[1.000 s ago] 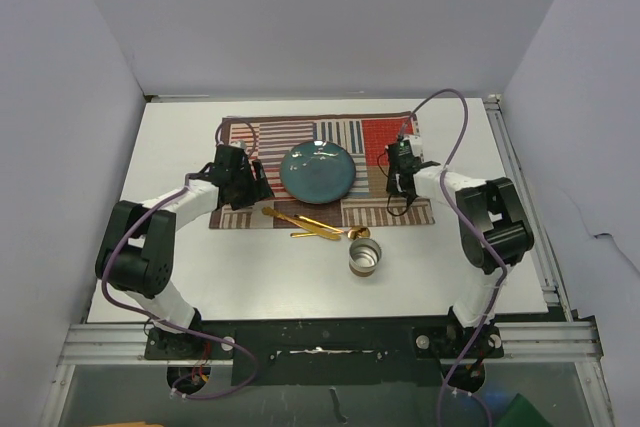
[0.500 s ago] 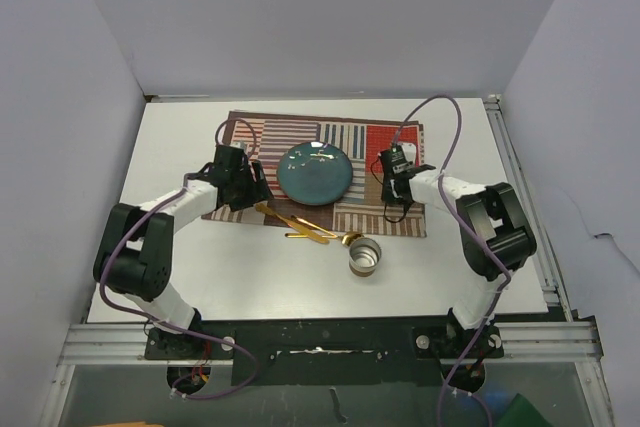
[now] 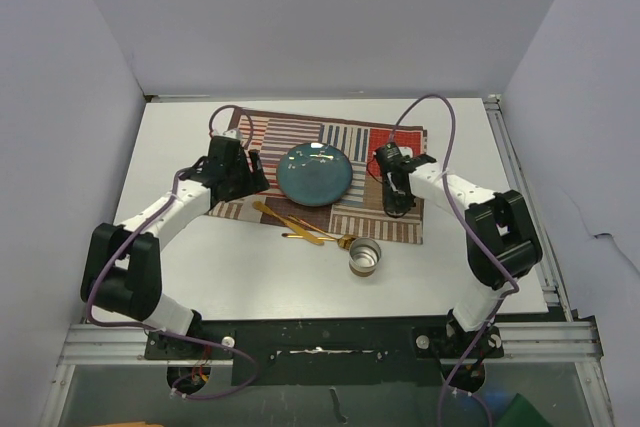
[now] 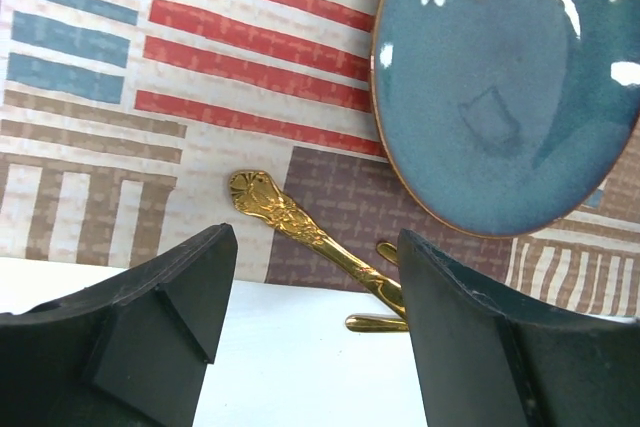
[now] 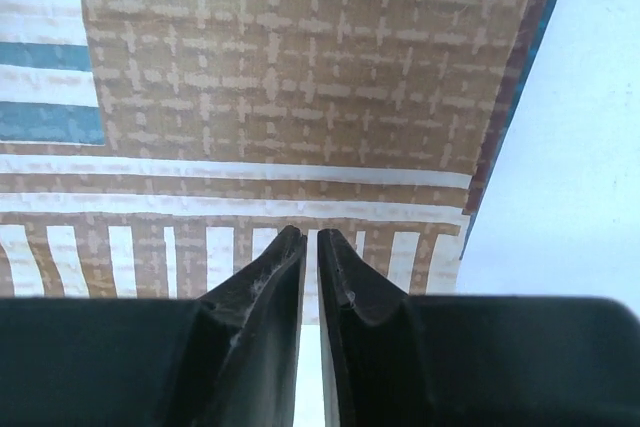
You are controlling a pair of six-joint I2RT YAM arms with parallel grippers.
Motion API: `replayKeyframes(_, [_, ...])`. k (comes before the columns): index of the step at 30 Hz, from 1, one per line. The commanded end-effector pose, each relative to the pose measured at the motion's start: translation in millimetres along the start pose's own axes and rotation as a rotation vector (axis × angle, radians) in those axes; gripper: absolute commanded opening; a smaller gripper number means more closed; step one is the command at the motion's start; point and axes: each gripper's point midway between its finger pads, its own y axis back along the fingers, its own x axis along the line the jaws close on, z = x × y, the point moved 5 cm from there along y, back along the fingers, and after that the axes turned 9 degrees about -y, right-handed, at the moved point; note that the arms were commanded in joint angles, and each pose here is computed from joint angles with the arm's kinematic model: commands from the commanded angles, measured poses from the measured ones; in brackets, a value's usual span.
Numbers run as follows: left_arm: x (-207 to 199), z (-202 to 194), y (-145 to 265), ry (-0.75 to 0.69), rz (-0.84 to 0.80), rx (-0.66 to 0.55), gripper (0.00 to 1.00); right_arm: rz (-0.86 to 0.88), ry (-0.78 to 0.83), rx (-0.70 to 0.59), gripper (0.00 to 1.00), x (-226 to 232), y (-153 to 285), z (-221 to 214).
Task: Set the dinner table for one person
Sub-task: Adjust the napkin at the center of the board.
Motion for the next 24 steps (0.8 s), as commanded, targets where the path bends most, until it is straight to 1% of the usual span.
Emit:
replayKeyframes(1, [5,14,3,-0.007,0.052,-0.073,0.67,0.021,-0.019,-0.013,0.09,-2,11,1])
replayKeyframes(2, [8,11,-1,0.004,0.057,-0.073,0.67,0.024,-0.023,-0.009,0.02,-3,9,0])
replayKeyframes(3, [9,10,-4,0.009,0.057,-0.078,0.67,0.023,-0.03,-0.005,0.0,-5,6,-1])
replayKeyframes(9, [21,8,-32,0.023,0.112,-0.058,0.67,0.009,-0.082,-0.017,0.0,-21,-19,17])
replayKeyframes(13, [31,0,-44,0.032,0.139,-0.036,0.67,0.018,-0.111,0.007,0.0,-27,-38,25])
replayKeyframes(18, [33,-6,-45,0.036,0.131,-0.024,0.67,0.028,-0.113,0.064,0.0,-25,-62,22])
replayKeyframes(24, [26,1,-35,0.035,0.1,-0.042,0.67,0.019,-0.119,0.093,0.0,-20,-88,29])
